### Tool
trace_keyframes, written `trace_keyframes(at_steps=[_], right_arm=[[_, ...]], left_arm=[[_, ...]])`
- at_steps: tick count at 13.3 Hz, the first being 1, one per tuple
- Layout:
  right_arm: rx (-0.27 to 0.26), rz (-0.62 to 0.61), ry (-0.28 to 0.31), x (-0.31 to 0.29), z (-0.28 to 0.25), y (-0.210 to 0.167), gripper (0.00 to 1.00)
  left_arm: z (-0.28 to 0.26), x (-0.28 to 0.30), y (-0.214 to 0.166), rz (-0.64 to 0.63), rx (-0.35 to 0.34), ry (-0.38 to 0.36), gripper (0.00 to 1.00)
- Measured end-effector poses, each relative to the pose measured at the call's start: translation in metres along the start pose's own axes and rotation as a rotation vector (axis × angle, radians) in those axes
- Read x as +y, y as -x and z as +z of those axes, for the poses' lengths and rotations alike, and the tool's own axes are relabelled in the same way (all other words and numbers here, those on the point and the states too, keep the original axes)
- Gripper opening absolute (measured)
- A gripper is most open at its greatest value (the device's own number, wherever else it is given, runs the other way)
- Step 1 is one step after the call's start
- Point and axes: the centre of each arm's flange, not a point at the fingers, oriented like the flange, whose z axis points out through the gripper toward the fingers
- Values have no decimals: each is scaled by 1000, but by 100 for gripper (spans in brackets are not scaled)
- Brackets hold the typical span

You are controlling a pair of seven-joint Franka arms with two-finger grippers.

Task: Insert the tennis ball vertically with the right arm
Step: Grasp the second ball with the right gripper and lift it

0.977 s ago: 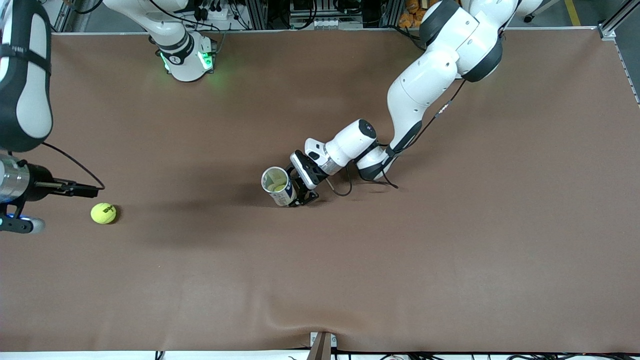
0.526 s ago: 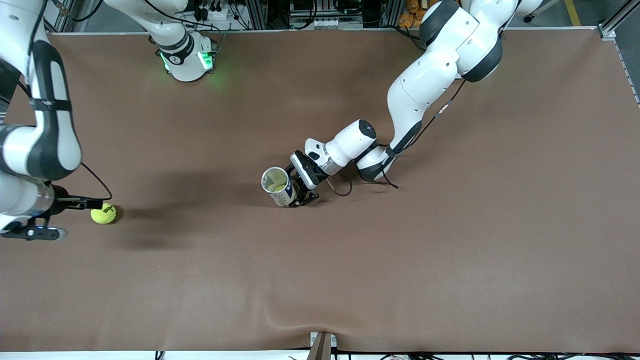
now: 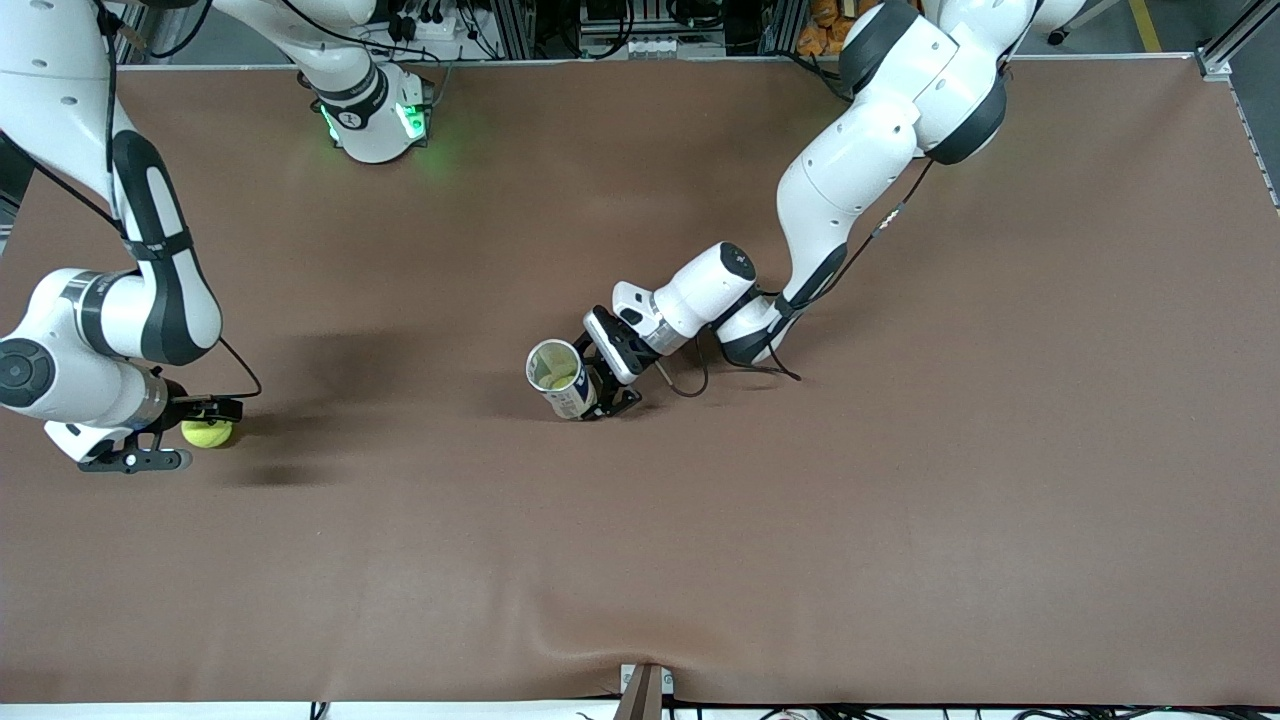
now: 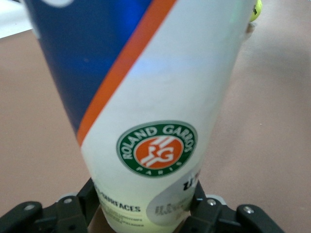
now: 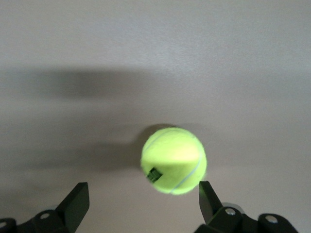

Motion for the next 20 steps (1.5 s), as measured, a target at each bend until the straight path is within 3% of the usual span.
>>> trace_keyframes(at_steps=[5, 19, 20], right_arm=[[23, -14, 4, 2, 31, 2, 100], [38, -70, 7, 25, 34, 7, 100], [40, -70, 8, 25, 34, 7, 96]], left_arm=[[0, 0, 0, 1, 1, 0, 75], [0, -4, -5, 3, 11, -7, 76], [0, -4, -5, 3, 11, -7, 76]])
